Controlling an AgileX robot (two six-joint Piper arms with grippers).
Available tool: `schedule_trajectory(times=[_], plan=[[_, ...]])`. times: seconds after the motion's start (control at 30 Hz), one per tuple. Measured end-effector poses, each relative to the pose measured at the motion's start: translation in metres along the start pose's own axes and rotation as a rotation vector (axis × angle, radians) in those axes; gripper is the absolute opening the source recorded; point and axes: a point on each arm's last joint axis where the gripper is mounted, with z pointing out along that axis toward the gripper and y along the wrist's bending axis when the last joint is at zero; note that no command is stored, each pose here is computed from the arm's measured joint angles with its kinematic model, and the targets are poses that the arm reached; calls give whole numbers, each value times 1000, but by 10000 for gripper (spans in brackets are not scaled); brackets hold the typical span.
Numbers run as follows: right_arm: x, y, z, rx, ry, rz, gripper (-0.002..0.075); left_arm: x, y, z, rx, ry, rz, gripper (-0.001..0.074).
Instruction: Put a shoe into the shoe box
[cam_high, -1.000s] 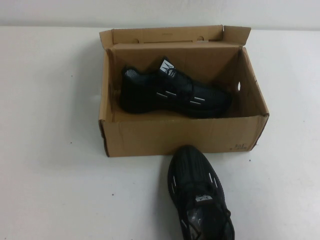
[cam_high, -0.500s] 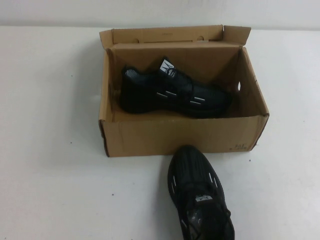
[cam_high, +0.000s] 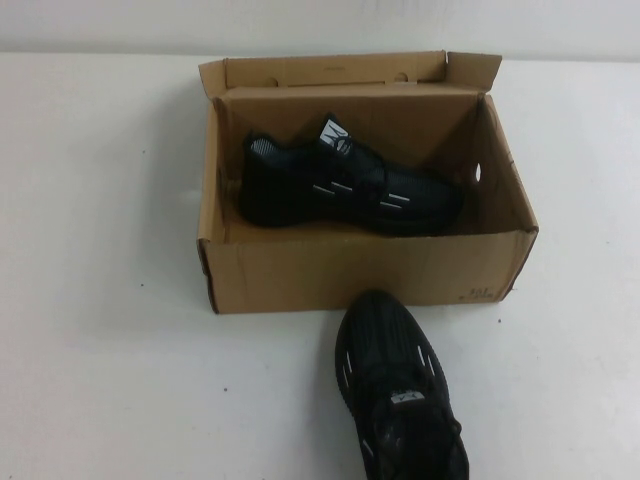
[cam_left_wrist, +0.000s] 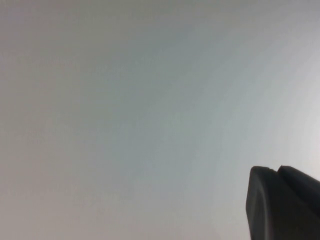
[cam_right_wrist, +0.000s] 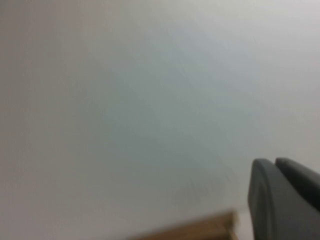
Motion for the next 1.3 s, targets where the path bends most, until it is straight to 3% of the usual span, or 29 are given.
schedule_trajectory(times=[0.17, 0.27, 0.53, 0.67, 1.0, 1.3], plan=[[29, -15, 24, 127, 330, -156, -16, 30, 10, 18, -105, 294, -38, -3], [40, -20, 24, 160, 461, -180, -16, 38, 13, 19, -134, 375, -38, -3], [45, -18, 23, 144, 518, -154, -16, 48, 16, 15, -175, 489, -39, -3], [52, -19, 29, 105, 592, -254, -16, 52, 17, 12, -193, 539, -39, -3], [101, -12, 88, -254, 1126, -438, -12, 78, 17, 19, -124, 804, 22, -3], [156, 19, 103, -656, 1374, -691, 111, 101, 20, 26, -138, 1012, 28, -3]])
